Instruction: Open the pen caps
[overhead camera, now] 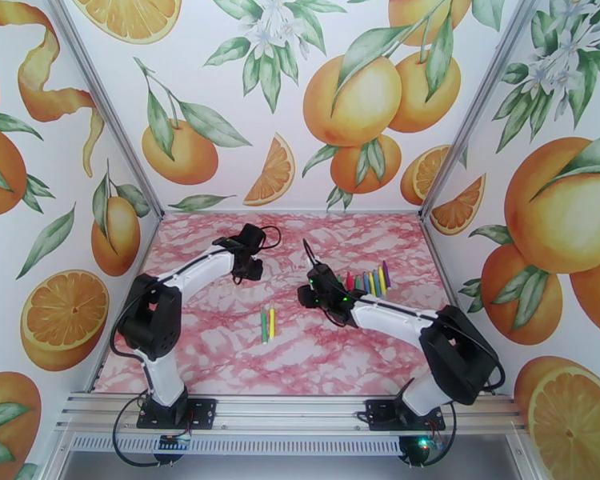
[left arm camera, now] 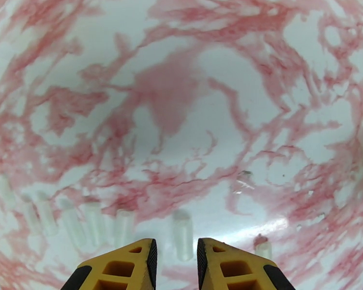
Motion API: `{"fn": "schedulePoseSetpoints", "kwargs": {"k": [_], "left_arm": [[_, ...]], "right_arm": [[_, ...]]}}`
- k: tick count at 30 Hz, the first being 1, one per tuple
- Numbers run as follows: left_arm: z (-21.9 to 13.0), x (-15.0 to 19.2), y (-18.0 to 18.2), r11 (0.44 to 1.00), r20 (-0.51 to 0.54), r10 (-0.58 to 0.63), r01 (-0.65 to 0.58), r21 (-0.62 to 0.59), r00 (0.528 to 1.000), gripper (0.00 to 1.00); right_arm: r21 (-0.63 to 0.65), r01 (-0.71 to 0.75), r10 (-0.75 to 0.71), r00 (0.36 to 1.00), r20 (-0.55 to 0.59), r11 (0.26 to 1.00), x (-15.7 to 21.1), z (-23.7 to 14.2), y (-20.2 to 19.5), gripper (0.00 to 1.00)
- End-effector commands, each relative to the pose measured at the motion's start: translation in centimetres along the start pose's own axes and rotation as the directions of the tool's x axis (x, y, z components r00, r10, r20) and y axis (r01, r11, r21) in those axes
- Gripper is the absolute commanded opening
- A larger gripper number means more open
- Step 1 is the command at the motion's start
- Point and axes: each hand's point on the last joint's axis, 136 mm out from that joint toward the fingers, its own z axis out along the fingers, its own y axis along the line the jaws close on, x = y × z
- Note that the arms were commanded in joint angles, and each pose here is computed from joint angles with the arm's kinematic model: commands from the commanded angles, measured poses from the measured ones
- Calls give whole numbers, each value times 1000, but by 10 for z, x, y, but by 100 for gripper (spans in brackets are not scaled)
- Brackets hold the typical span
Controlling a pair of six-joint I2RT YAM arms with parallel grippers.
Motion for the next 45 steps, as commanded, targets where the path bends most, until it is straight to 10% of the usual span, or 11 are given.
{"fn": "schedulePoseSetpoints", "kwargs": {"k": [1,45], "left_arm": [[-9,-3,8,998,49,-59,57,37,997,29],[-33,36,78,964,158,-260,246,103,953,71]], "right_arm": [[-69,11,-12,1000,-11,998,-1,7,25,42],[-134,168,-202,934,-295,977,74,45,103,41]]}}
